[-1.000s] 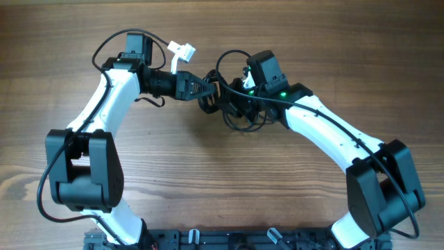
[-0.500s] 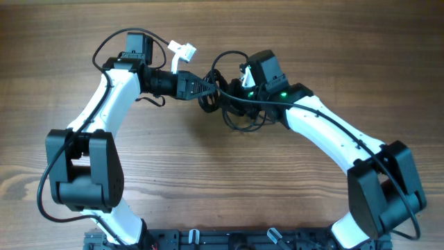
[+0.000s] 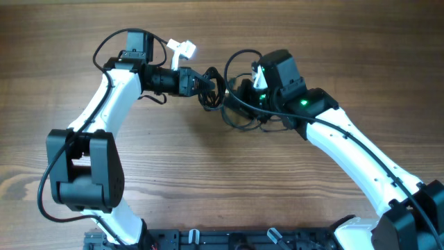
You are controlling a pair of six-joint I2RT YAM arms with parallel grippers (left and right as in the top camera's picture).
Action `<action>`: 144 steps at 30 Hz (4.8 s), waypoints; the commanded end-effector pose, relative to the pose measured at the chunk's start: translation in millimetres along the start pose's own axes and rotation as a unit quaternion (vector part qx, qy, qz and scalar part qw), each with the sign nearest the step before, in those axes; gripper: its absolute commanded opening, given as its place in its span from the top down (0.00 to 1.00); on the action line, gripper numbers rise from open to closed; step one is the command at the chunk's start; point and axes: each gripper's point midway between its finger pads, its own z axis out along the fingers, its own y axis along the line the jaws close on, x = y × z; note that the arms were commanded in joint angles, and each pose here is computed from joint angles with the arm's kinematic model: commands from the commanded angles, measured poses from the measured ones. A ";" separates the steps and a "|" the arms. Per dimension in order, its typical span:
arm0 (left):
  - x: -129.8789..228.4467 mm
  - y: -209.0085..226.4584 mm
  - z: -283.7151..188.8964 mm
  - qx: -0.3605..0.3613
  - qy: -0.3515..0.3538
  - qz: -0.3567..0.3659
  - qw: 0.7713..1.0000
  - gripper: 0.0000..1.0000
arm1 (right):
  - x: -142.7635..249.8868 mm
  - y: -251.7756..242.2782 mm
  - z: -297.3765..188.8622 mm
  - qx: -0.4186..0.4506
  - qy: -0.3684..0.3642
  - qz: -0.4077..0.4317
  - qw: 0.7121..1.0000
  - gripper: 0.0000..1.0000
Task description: Untangle cables
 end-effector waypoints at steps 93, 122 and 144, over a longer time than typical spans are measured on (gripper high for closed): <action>15.8 -11.4 25.5 -0.002 0.039 0.092 0.995 0.96 | 6.2 -40.3 47.7 0.044 0.064 0.126 0.989 0.66; 23.0 -39.2 22.9 0.079 0.040 0.090 0.992 0.96 | -22.5 -40.3 50.2 0.045 -0.017 0.258 0.965 0.60; 29.4 -49.2 36.0 0.088 0.056 0.101 0.989 0.96 | 9.3 -23.3 57.6 0.033 0.045 0.239 0.969 0.63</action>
